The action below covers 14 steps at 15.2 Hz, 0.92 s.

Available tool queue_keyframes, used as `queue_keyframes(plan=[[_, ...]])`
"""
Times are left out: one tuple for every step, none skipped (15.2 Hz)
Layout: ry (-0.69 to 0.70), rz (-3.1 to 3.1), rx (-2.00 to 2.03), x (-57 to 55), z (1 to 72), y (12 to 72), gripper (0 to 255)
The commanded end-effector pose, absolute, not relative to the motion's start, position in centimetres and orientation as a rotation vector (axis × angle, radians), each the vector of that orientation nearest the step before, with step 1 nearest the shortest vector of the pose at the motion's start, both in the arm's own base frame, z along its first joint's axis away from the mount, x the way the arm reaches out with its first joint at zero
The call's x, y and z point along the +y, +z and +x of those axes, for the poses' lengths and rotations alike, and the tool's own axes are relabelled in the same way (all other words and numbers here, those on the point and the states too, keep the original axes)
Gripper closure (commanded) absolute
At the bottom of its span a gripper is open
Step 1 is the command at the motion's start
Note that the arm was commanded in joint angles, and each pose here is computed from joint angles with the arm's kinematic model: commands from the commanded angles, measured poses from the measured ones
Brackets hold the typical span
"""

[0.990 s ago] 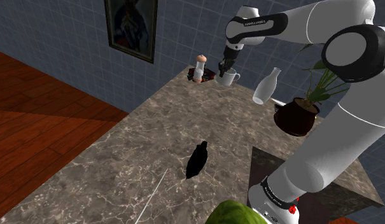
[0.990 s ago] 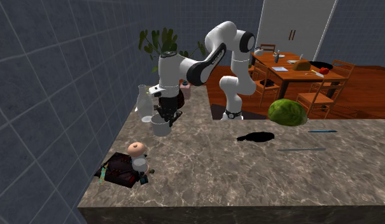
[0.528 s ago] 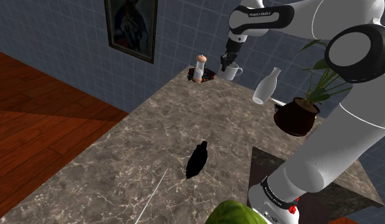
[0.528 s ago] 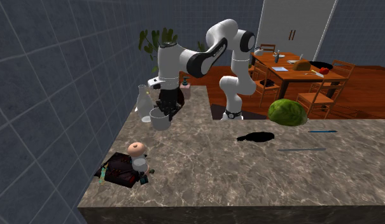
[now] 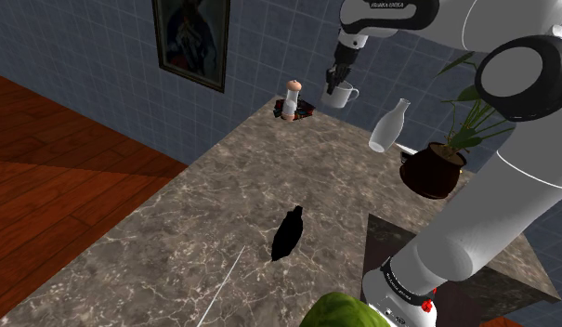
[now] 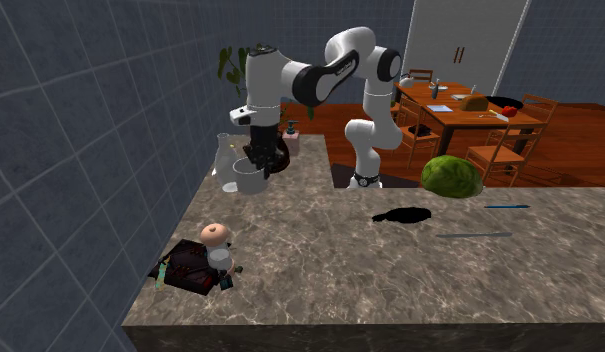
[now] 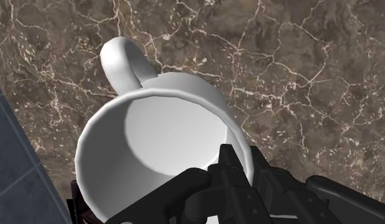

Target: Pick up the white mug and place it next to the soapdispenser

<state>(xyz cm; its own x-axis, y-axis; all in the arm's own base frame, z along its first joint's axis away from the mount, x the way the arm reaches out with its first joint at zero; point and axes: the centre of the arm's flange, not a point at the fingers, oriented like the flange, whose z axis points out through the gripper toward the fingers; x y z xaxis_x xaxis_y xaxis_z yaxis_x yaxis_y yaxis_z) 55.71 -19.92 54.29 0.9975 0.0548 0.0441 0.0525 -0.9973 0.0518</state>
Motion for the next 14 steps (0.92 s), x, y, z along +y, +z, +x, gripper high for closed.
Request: queue_keyframes(plan=[[0.07, 3.089, 0.083, -19.9, 55.6, 55.5, 255], [0.07, 3.089, 0.083, -19.9, 55.6, 56.0, 255], [0.07, 3.089, 0.083, -19.9, 55.6, 56.5, 255], [0.07, 3.089, 0.083, -19.9, 55.6, 57.1, 255], [0.07, 3.089, 0.083, -19.9, 55.6, 57.6, 255], [0.07, 3.089, 0.083, -19.9, 55.6, 58.1, 255], [0.07, 3.089, 0.083, -19.9, 55.6, 58.7, 255], [0.07, 3.089, 0.083, -19.9, 55.6, 59.2, 255], [0.07, 3.089, 0.083, -19.9, 55.6, 59.7, 255], [0.07, 3.089, 0.083, -19.9, 55.6, 60.2, 255], [0.07, 3.089, 0.083, -19.9, 55.6, 60.8, 255], [0.07, 3.089, 0.083, -19.9, 55.6, 61.0, 255], [0.07, 3.089, 0.083, -20.5, 54.5, 61.0, 255], [0.07, 3.089, 0.083, -21.2, 53.4, 61.0, 255]])
